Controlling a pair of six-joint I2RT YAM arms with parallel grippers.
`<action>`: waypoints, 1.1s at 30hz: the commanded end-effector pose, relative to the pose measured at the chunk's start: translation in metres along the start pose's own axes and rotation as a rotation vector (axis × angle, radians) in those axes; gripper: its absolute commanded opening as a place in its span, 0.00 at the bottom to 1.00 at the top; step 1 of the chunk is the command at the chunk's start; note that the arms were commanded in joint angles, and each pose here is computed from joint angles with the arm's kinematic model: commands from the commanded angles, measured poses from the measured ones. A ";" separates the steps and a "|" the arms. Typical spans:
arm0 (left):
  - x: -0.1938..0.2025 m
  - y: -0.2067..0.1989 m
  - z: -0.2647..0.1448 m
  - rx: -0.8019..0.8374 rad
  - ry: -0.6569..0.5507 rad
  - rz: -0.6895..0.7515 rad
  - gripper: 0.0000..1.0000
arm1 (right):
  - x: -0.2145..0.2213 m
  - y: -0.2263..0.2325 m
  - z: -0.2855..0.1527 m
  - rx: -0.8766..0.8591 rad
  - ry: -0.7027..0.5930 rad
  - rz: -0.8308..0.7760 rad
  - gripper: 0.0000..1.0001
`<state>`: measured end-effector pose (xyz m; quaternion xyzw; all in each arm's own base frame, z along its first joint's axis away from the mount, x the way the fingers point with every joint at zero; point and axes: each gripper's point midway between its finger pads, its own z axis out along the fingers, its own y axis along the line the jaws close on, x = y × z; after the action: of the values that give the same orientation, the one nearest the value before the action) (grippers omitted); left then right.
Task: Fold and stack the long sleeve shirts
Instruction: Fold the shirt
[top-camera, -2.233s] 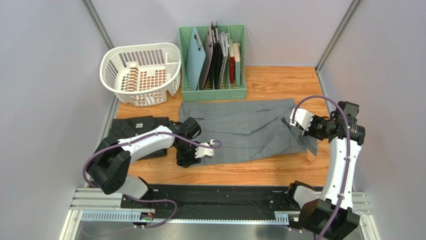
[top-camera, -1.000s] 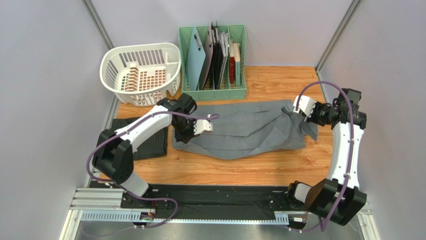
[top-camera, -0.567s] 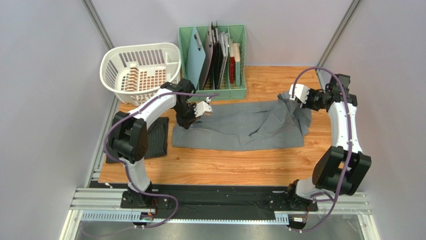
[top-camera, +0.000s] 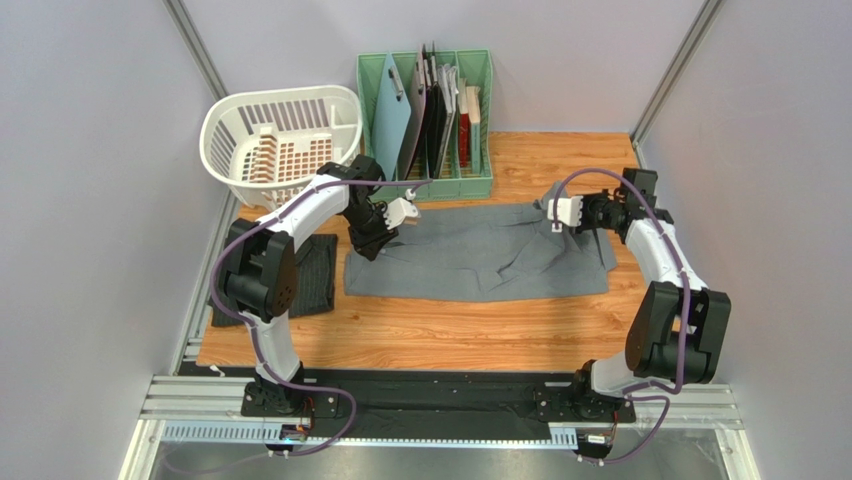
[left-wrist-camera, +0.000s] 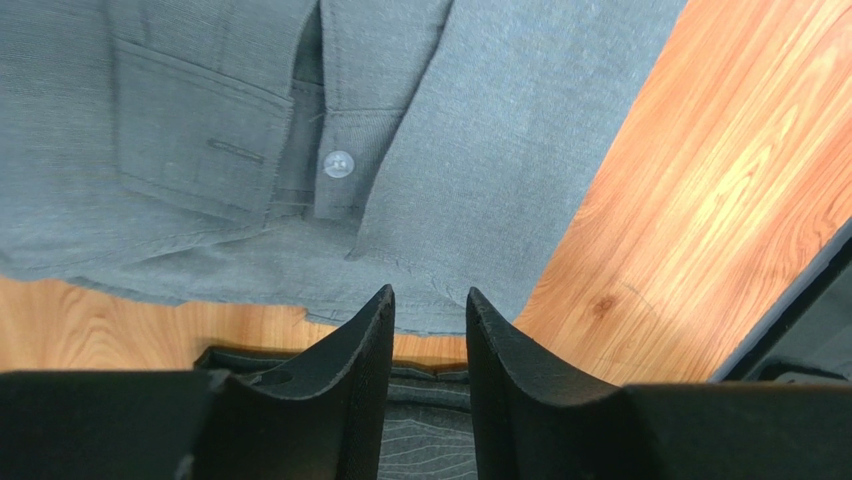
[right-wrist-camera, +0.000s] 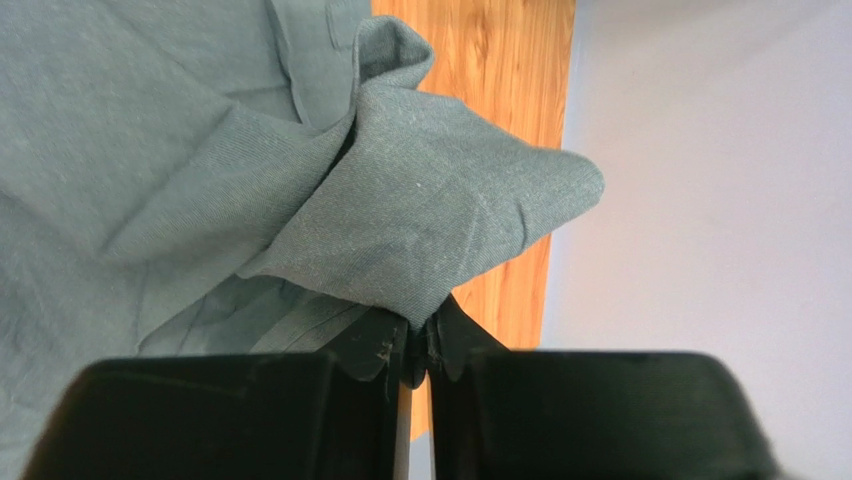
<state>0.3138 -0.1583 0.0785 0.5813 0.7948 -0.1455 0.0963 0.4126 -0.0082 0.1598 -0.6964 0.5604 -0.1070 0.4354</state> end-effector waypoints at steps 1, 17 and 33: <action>-0.028 0.001 -0.036 -0.079 -0.139 0.013 0.40 | -0.032 -0.031 -0.009 0.164 -0.077 -0.280 0.24; -0.033 0.028 -0.002 -0.059 -0.103 -0.103 0.50 | 0.022 0.050 -0.062 -0.131 0.338 0.763 0.63; 0.032 -0.007 0.055 0.001 0.252 0.107 0.34 | 0.053 0.186 -0.013 -0.438 0.645 1.143 0.33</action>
<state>0.3319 -0.1639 0.0174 0.6000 0.7955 -0.0717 0.0463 0.3086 -0.0514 0.0182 -0.3190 0.9386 0.0803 0.1039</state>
